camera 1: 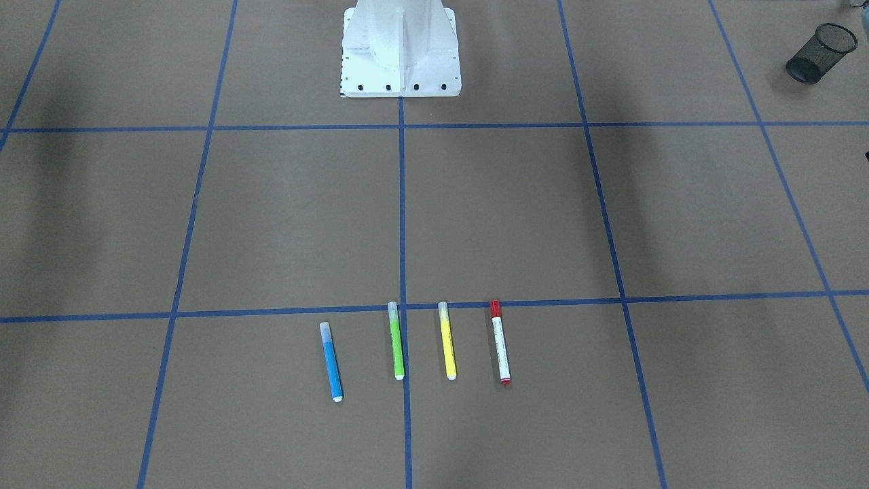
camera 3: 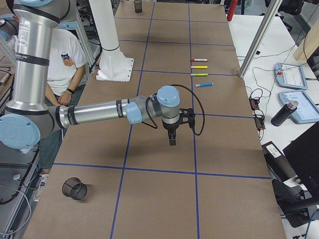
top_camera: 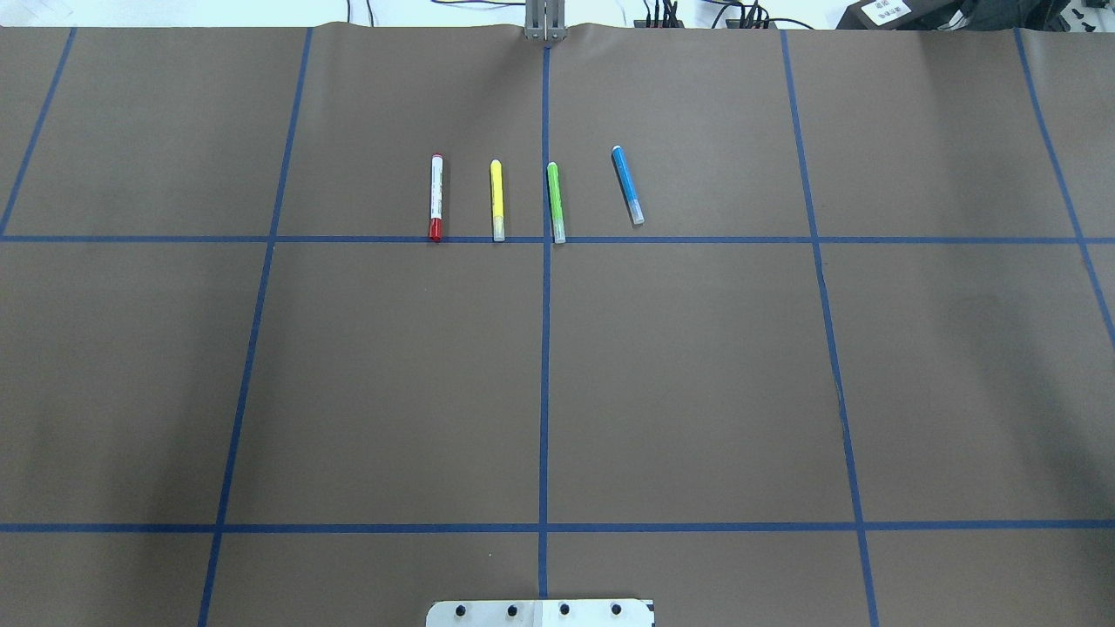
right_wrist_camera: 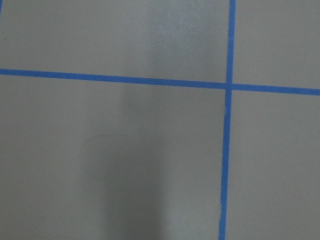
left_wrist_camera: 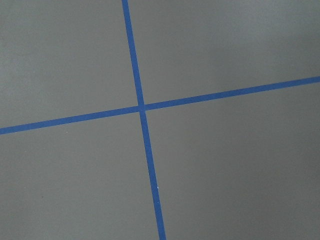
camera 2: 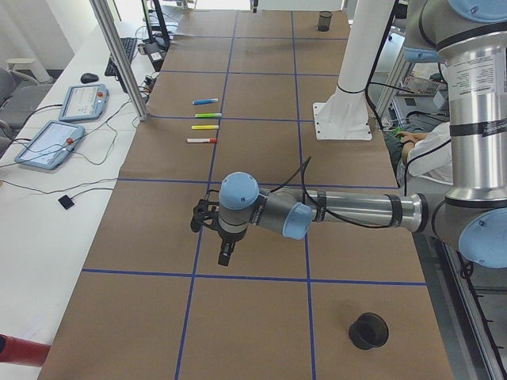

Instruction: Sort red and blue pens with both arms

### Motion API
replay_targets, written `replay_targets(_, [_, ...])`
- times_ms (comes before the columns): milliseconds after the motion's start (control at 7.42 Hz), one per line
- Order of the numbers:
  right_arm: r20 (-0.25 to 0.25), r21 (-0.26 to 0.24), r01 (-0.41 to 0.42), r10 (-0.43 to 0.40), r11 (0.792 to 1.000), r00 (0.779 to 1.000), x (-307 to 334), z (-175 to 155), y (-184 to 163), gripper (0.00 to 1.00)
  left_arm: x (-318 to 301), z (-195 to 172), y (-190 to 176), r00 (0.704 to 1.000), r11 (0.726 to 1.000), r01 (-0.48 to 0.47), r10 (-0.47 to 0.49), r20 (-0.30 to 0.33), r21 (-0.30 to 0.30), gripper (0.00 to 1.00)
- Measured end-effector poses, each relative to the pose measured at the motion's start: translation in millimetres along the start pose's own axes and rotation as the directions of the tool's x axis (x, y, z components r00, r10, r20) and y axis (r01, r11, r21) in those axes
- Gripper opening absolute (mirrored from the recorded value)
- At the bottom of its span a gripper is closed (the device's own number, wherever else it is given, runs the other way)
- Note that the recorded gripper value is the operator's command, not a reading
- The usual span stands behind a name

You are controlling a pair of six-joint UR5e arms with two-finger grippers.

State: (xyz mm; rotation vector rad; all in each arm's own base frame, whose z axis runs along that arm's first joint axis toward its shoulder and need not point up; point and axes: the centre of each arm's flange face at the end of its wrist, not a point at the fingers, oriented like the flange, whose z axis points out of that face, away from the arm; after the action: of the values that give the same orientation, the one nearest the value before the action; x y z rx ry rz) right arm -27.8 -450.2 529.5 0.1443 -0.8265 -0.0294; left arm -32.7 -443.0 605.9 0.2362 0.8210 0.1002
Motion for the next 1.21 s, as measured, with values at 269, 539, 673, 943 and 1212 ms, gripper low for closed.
replay_targets(269, [0.021,0.006,0.013,-0.013,1.000,1.000,-96.2,20.4,-43.5,0.98,8.5,9.4,-3.1,1.000,1.000,-0.019,0.019,-0.008,-0.017,1.00])
replay_targets(539, [0.014,0.024,0.050,-0.050,0.998,0.999,-204.7,52.1,-66.4,0.93,32.6,21.2,-12.3,1.000,0.999,-0.007,0.006,-0.020,-0.036,1.00])
replay_targets(673, [0.025,0.024,0.040,-0.040,0.999,0.999,-258.3,69.4,-76.8,0.92,57.5,27.3,-25.1,1.000,0.999,-0.006,0.004,-0.029,-0.040,1.00])
replay_targets(943, [0.047,0.015,0.009,-0.010,1.000,0.999,-350.3,102.7,-100.8,0.90,104.3,36.4,-56.8,0.999,0.999,-0.018,0.017,-0.031,-0.030,1.00])
replay_targets(1212, [0.037,0.017,0.011,-0.012,1.000,0.999,-409.8,128.9,-133.5,0.85,143.7,50.6,-76.4,0.997,0.997,-0.063,0.062,-0.035,-0.036,1.00])
